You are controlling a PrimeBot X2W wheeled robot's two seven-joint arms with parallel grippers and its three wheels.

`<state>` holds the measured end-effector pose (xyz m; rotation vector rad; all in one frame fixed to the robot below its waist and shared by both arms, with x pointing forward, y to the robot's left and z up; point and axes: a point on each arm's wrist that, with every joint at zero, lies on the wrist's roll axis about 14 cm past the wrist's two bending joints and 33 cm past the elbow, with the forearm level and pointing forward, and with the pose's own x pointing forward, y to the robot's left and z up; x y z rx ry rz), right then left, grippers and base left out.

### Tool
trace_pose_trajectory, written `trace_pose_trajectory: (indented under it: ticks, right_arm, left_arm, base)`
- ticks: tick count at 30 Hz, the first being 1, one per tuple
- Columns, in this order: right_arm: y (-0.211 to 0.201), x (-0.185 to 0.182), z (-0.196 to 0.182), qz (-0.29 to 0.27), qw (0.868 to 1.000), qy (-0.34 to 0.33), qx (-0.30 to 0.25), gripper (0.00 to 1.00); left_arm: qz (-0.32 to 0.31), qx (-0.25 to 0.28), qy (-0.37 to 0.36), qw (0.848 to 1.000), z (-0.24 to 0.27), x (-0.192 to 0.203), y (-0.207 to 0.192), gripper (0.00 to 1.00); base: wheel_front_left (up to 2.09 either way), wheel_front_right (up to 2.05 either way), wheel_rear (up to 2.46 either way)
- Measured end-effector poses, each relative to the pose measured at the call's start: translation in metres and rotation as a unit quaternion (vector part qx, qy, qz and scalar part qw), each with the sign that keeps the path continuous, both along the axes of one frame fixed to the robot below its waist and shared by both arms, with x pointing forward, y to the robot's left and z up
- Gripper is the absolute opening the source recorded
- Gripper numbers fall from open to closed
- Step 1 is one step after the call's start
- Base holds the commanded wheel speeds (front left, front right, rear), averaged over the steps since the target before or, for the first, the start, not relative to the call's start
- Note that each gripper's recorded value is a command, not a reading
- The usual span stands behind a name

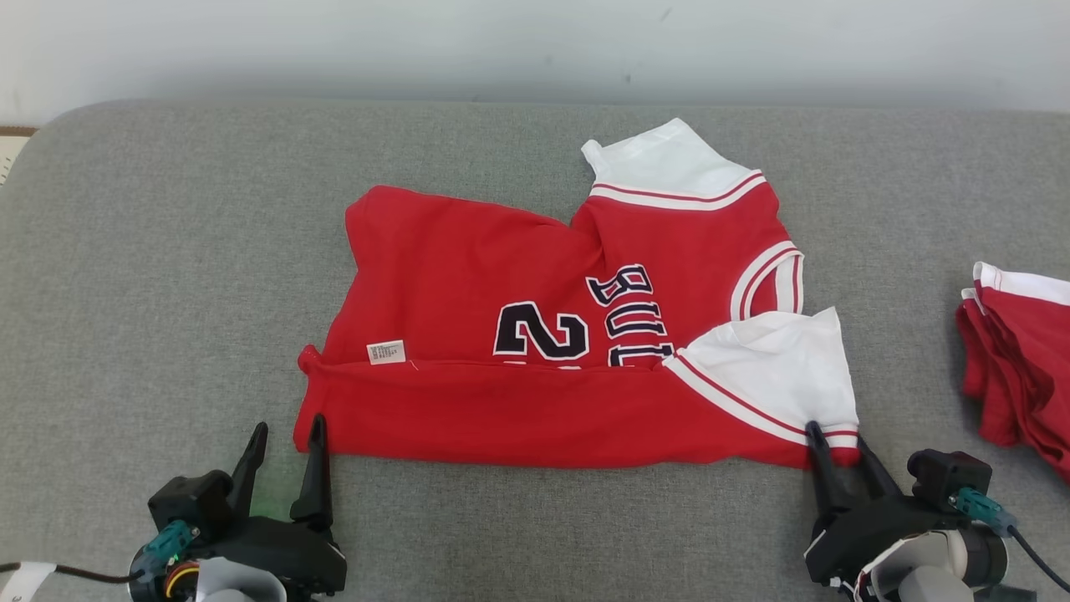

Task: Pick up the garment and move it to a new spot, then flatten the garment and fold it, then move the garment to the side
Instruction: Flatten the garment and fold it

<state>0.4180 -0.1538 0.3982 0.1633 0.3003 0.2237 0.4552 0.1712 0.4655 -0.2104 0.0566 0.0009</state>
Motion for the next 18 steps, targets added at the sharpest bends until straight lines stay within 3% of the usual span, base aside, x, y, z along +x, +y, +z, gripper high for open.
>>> trace_pose_trajectory:
  ticks: [2,4,5,18]
  right_arm:
    - [0.001,0.001,-0.001,0.002,1.0,0.001,0.001,0.47]
    - [0.002,0.002,-0.001,0.004,1.0,0.002,0.003,0.89]
    - [0.001,0.001,-0.001,0.004,1.0,0.002,0.002,0.98]
    - [-0.004,0.001,-0.005,0.005,1.0,0.007,-0.001,1.0]
  left_arm:
    - [-0.004,0.0,0.004,1.0,-0.002,0.003,-0.001,1.0]
    - [-0.01,0.004,0.011,1.0,-0.007,0.005,-0.003,1.0]
    - [-0.011,0.004,0.016,1.0,-0.01,0.005,-0.003,1.0]
    - [-0.026,-0.028,0.072,0.997,-0.046,0.017,-0.014,1.0]
  base:
    - [0.0,0.0,0.0]
    - [0.0,0.0,0.0]
    - [0.0,0.0,0.0]
    - [0.0,0.0,0.0]
